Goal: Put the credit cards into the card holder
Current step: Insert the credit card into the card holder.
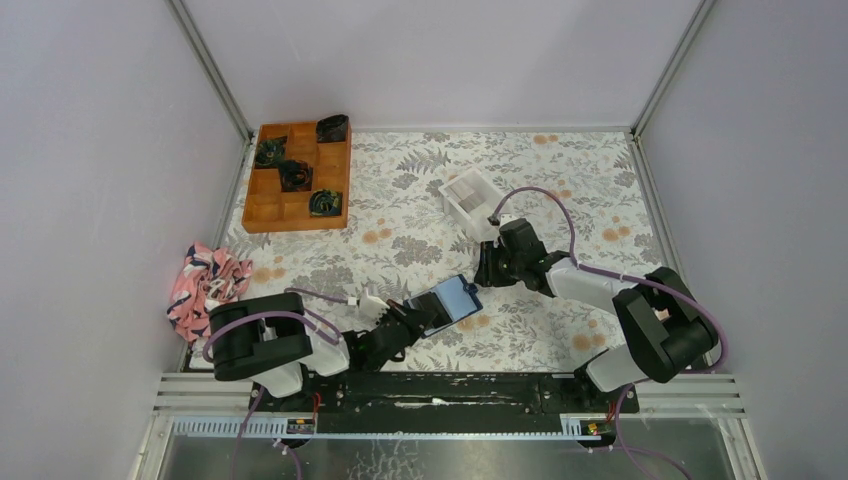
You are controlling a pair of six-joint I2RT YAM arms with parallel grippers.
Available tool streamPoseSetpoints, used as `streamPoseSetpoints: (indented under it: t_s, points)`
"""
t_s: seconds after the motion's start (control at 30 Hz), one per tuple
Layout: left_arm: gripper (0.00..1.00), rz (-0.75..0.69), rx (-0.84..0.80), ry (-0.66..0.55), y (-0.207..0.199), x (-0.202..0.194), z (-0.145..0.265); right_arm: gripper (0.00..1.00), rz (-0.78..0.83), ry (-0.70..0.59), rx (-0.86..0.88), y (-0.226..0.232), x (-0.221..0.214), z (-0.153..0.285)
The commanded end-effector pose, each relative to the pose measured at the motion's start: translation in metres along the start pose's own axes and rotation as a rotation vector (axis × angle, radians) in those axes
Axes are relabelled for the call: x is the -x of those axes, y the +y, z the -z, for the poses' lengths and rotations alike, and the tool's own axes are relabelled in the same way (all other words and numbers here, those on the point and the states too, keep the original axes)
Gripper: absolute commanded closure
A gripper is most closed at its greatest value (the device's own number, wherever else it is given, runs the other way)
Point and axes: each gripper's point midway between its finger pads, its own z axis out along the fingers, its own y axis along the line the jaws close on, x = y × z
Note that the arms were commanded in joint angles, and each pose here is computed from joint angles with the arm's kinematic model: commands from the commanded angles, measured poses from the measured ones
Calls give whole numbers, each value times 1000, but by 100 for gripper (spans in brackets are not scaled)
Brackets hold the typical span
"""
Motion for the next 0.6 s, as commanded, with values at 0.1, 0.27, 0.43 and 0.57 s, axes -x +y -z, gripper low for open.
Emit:
streamPoseSetpoints:
  t_s: [0.1, 0.27, 0.43, 0.57]
  points:
    - [100, 58, -34, -16, -2, 7, -1, 58, -1, -6, 22, 6, 0, -6]
    - [100, 71, -66, 4, -8, 8, -4, 59, -3, 2, 19, 5, -2, -8]
    - [100, 77, -90, 18, -12, 7, -6, 59, -4, 8, 17, 4, -4, -10]
    - [100, 75, -98, 26, -11, 7, -7, 59, -6, 15, 20, 4, -6, -11]
